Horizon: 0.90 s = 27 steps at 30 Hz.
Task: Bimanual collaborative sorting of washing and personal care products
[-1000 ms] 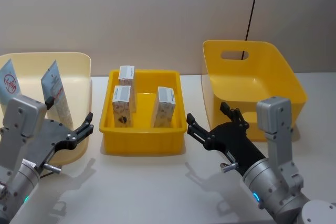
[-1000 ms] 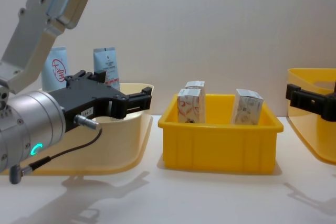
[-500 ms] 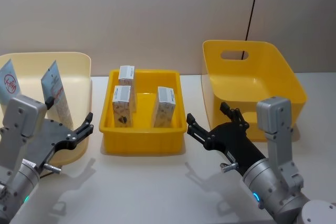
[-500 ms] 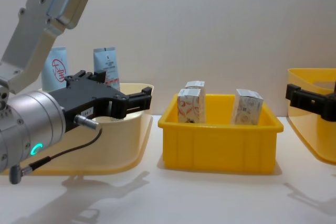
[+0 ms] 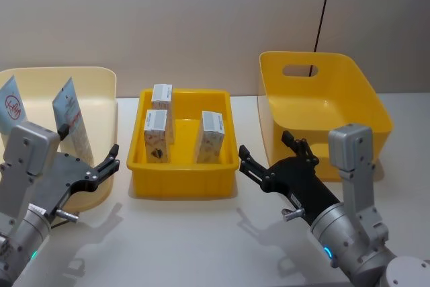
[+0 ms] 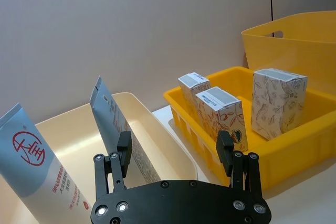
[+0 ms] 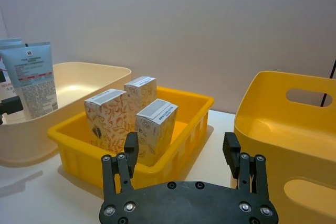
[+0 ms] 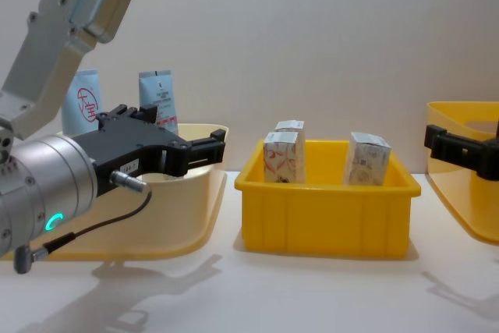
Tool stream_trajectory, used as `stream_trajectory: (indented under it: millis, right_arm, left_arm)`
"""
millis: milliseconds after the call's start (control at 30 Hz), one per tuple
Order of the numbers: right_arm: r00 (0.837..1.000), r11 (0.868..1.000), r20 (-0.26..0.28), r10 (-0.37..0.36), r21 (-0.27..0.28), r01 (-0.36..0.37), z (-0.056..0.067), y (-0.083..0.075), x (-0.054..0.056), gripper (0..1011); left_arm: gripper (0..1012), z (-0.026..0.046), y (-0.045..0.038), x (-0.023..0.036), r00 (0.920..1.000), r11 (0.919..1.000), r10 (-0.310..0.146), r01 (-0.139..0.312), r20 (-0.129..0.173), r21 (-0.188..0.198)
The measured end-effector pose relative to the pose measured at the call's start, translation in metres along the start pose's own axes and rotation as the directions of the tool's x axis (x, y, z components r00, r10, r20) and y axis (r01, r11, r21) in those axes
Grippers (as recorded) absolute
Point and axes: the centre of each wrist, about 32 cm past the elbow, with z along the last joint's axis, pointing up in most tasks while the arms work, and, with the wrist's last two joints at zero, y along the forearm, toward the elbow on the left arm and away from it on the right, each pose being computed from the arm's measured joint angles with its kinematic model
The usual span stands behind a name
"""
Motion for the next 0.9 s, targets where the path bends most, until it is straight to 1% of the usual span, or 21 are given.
stream_trajectory:
  millis: [767, 900]
  right_arm:
    - [1.000, 1.000, 0.000, 0.000, 0.000, 0.000, 0.0000, 0.0000, 0.0000, 1001]
    - [1.000, 1.000, 0.000, 0.000, 0.000, 0.000, 0.0000, 0.0000, 0.0000, 1001]
  left_arm:
    - [1003, 0.0000, 0.0000, 0.0001, 1.0000, 1.0000, 0.000, 0.000, 0.000, 0.000]
    - [1003, -0.0001, 0.0007, 0.0020, 1.0000, 1.0000, 0.001, -0.001, 0.000, 0.001]
